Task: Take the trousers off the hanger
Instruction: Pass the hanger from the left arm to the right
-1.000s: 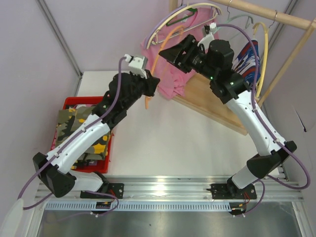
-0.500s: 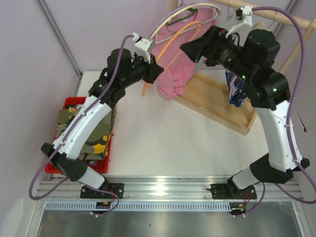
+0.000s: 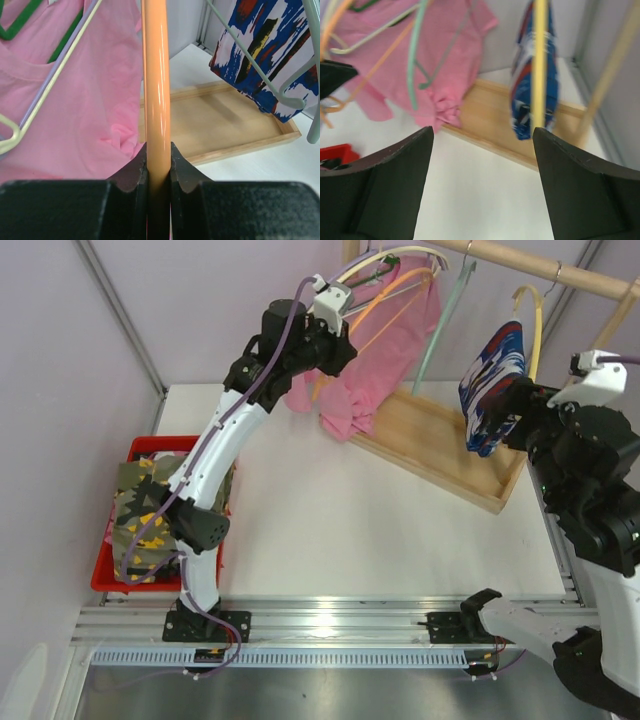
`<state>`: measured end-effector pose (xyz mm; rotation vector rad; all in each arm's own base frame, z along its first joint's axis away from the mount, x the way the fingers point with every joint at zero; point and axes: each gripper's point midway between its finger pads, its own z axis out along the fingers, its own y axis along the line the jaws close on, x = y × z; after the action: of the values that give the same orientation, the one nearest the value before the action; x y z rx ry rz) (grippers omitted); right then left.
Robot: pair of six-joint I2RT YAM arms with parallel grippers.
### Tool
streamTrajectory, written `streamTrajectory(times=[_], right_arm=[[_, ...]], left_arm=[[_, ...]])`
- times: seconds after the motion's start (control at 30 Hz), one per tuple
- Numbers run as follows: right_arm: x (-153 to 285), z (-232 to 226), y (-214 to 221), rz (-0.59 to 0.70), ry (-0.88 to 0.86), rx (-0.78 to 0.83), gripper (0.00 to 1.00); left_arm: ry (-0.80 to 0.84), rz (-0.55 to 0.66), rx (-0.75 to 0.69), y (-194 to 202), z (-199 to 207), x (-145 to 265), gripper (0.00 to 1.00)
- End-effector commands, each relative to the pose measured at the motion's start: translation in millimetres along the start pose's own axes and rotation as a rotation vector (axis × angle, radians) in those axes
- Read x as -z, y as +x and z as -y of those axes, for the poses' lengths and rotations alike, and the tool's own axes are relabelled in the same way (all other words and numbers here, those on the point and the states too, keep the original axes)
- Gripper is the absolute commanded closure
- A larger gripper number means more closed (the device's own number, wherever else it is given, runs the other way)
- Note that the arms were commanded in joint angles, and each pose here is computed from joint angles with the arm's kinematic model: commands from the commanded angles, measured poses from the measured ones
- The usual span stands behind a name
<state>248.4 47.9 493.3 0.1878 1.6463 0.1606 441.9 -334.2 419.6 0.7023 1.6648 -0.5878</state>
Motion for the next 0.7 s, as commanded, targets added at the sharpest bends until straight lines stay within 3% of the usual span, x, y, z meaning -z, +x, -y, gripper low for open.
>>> streamTrajectory(times=[0.0, 0.2, 0.43, 0.5, 0.57, 0.67], right_arm=[[18, 52, -15, 0.112, 0.223, 0.045, 0.15], [12, 20, -32, 0.21, 0.043, 0.052, 0.2], [-40, -74, -49, 0.198, -0.274, 0.039, 0.3], [-44, -93, -69, 0.233, -0.337, -0.002, 0.37], [-68, -117, -62, 0.185, -0.388, -0.029, 0.38], [-71, -147, -79, 0.192, -0.5, -0.102, 0.41]], left_arm=[[0.025, 0.194, -0.054, -60, 5, 8, 0.98], [0.032, 0.266, 0.005, -70, 2, -15, 0.97], [0.047, 0.284, 0.055, -75, 6, -12, 0.97], [0.051, 0.28, 0.085, -75, 8, -9, 0.96], [0.053, 0.286, 0.106, -80, 10, -2, 0.96], [0.027, 0.279, 0.137, -80, 7, 2, 0.96]])
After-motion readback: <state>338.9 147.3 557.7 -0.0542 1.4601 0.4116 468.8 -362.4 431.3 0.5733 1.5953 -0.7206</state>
